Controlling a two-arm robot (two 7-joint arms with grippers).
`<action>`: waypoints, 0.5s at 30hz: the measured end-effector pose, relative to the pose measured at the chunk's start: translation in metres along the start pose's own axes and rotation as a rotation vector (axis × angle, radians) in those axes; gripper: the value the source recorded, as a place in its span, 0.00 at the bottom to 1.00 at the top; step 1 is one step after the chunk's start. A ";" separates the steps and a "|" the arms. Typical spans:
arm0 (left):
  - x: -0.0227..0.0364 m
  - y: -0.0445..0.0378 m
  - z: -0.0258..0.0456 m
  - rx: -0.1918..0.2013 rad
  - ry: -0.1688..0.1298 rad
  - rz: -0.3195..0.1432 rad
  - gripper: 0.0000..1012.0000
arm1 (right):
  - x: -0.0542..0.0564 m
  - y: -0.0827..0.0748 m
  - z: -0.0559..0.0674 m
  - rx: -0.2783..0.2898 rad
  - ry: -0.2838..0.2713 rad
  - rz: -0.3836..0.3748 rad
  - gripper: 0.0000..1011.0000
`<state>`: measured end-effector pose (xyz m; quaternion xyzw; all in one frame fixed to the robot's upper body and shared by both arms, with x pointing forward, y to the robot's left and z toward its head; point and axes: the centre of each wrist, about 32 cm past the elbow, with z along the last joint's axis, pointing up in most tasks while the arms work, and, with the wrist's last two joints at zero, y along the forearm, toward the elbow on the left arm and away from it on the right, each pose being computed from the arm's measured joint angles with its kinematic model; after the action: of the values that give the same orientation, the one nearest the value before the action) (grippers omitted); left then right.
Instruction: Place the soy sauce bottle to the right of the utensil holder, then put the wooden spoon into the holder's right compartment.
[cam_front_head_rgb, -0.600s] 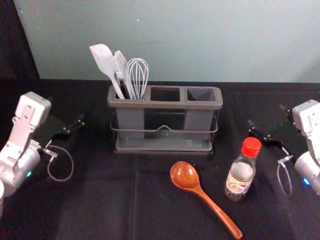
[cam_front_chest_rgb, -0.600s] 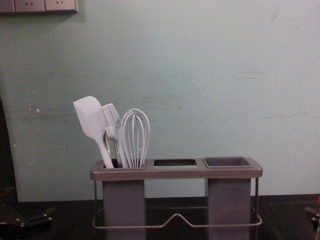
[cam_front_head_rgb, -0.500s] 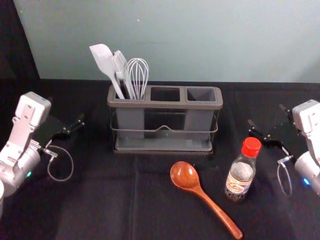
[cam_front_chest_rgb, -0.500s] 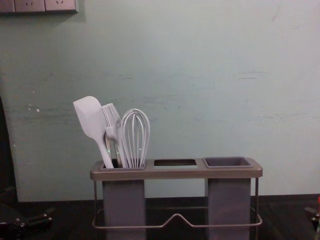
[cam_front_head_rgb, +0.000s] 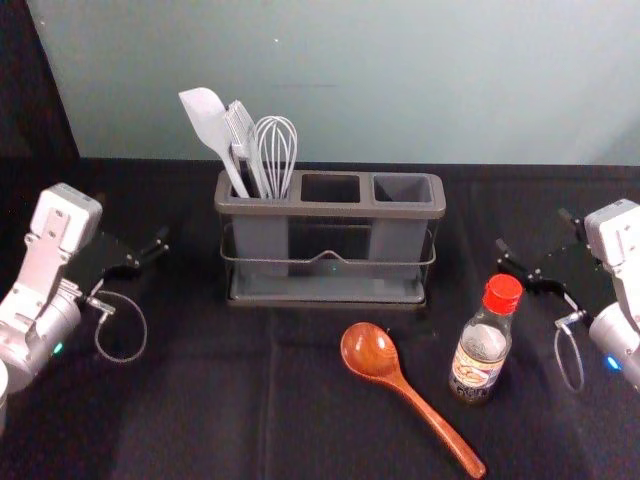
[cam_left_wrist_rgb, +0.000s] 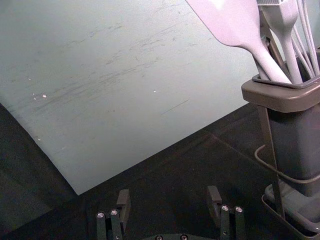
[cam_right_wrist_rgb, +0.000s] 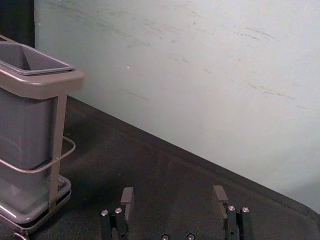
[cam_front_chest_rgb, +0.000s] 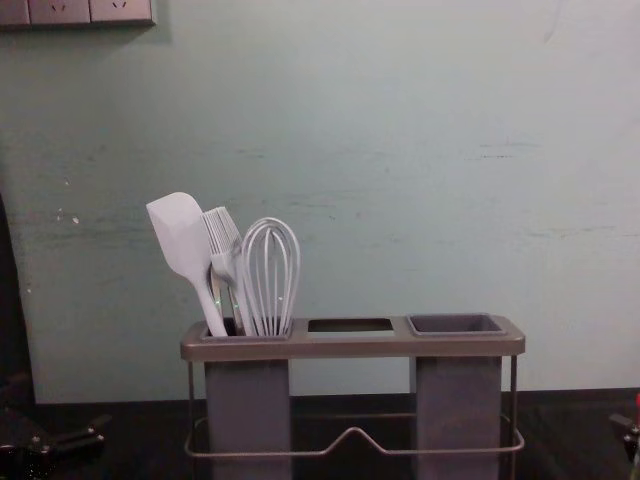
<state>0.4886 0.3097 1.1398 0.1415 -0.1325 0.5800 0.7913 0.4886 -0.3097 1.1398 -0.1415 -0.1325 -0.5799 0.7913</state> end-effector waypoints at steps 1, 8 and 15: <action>0.0000 0.0000 0.0000 0.000 0.000 0.000 0.99 | 0.000 0.000 0.000 0.000 0.000 0.000 0.99; 0.0000 0.0000 0.0000 0.000 0.000 0.000 0.99 | 0.000 0.000 0.000 0.000 0.000 0.000 0.99; 0.0000 0.0000 0.0000 0.000 0.000 0.000 0.99 | 0.000 0.000 0.000 0.000 0.000 0.000 0.99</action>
<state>0.4886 0.3097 1.1398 0.1415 -0.1325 0.5799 0.7913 0.4886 -0.3097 1.1398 -0.1415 -0.1325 -0.5799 0.7913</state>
